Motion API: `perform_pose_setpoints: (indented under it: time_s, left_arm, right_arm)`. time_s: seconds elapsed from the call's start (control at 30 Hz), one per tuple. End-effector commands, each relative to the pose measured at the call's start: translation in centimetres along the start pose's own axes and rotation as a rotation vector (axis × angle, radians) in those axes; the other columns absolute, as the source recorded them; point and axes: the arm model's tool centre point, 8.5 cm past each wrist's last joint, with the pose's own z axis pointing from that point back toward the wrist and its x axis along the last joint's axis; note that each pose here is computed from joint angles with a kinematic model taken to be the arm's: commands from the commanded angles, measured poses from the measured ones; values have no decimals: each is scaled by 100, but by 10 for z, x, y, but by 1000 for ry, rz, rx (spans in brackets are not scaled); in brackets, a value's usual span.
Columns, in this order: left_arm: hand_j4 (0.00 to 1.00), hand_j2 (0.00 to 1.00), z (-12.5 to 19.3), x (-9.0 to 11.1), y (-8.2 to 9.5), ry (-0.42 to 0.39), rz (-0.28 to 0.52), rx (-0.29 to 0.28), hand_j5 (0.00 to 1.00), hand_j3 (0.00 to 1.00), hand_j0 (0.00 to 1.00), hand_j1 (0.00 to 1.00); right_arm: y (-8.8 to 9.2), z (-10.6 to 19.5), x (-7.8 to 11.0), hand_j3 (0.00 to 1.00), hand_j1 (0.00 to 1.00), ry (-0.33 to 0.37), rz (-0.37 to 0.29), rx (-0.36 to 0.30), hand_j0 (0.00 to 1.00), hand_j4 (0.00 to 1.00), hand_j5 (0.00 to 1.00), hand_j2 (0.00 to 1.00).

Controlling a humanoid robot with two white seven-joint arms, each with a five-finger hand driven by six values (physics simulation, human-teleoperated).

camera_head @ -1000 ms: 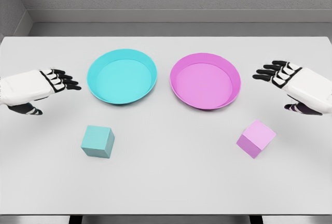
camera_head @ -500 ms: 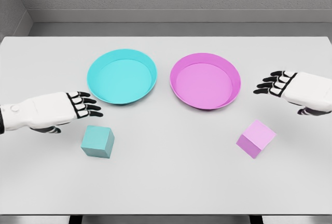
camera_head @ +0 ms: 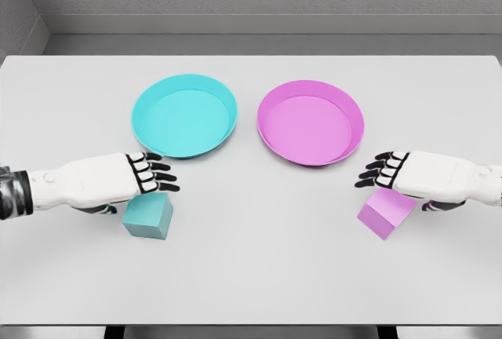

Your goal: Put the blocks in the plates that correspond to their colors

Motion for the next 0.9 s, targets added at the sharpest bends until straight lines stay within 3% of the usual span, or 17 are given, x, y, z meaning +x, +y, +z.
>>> perform_pose_setpoints:
  time_s: [0.0, 0.33, 0.6, 0.63, 0.67, 0.73, 0.87]
  left_arm:
    - [100, 100, -2, 1, 0, -5, 7, 7, 100, 100, 100, 100]
    - [100, 100, -2, 3, -8, -2, -18, -49, 100, 100, 100, 100]
    - [100, 100, -11, 8, -8, -20, -10, -30, 100, 100, 100, 100]
    - [100, 100, -10, 8, -8, -19, -10, -31, 100, 100, 100, 100]
    - [100, 100, -10, 8, -10, -20, -8, -36, 100, 100, 100, 100]
    - [100, 100, -10, 10, -13, -22, -6, -64, 100, 100, 100, 100]
    - [100, 100, -10, 9, -15, -18, -19, -77, 100, 100, 100, 100]
  right_arm:
    - [6, -5, 4, 100, 100, -18, -14, 13, 100, 100, 100, 100]
    - [13, -17, 13, 100, 100, -52, -32, 16, 100, 100, 100, 100]
    - [14, -19, 14, 100, 100, -56, -30, 20, 100, 100, 100, 100]
    - [14, -19, 14, 96, 96, -55, -27, 20, 96, 96, 96, 96]
    - [15, -19, 14, 81, 81, -54, -26, 33, 81, 81, 81, 81]
    - [17, -19, 14, 65, 65, -55, -25, 61, 65, 65, 65, 65]
    - [17, -19, 14, 63, 63, -55, -25, 61, 63, 63, 63, 63]
